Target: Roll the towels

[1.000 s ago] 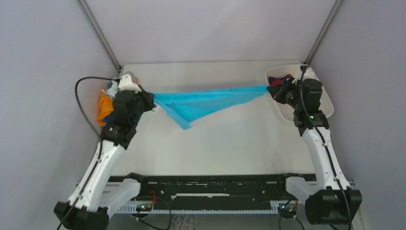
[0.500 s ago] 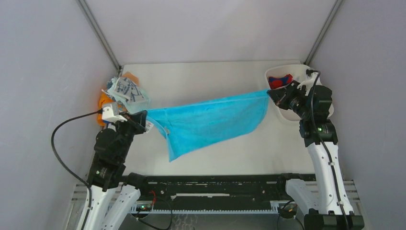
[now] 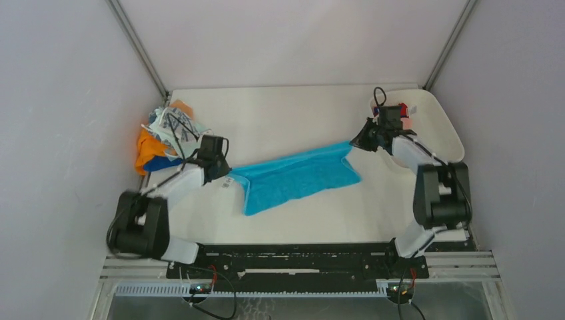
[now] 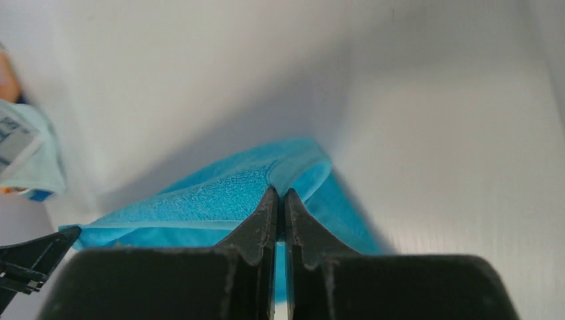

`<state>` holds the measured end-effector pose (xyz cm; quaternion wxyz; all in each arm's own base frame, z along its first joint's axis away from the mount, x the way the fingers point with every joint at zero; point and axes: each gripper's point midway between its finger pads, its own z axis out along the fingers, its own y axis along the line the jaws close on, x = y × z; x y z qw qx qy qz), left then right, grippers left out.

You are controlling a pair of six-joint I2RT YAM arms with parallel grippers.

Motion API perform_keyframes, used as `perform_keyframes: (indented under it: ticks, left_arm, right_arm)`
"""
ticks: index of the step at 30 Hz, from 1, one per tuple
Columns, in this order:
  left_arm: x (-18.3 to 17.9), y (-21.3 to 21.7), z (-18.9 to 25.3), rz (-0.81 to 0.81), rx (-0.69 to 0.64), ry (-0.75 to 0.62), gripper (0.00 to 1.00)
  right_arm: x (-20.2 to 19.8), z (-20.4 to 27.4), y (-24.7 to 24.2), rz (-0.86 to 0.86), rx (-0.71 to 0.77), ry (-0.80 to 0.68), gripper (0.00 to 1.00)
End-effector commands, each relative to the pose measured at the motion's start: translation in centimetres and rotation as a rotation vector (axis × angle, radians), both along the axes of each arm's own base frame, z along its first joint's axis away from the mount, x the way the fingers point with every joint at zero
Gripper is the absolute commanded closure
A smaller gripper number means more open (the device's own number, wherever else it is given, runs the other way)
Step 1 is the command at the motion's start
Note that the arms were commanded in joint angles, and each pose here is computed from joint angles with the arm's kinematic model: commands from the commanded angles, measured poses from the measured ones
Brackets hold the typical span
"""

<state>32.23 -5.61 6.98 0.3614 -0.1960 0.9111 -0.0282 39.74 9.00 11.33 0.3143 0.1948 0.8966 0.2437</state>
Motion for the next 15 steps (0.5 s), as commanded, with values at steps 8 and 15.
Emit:
perform_keyframes:
  ticks: [8,15]
  left_arm:
    - [10.4,3.1,3.1,0.145,0.052,-0.014,0.51]
    - [8.5,3.1,5.9,0.136,0.061,-0.029,0.39]
  right_arm:
    - [11.3,0.3,-0.4,-0.016,-0.054,-0.091,0.9]
    - [12.5,3.7,-0.5,0.0,-0.124,-0.143,0.65]
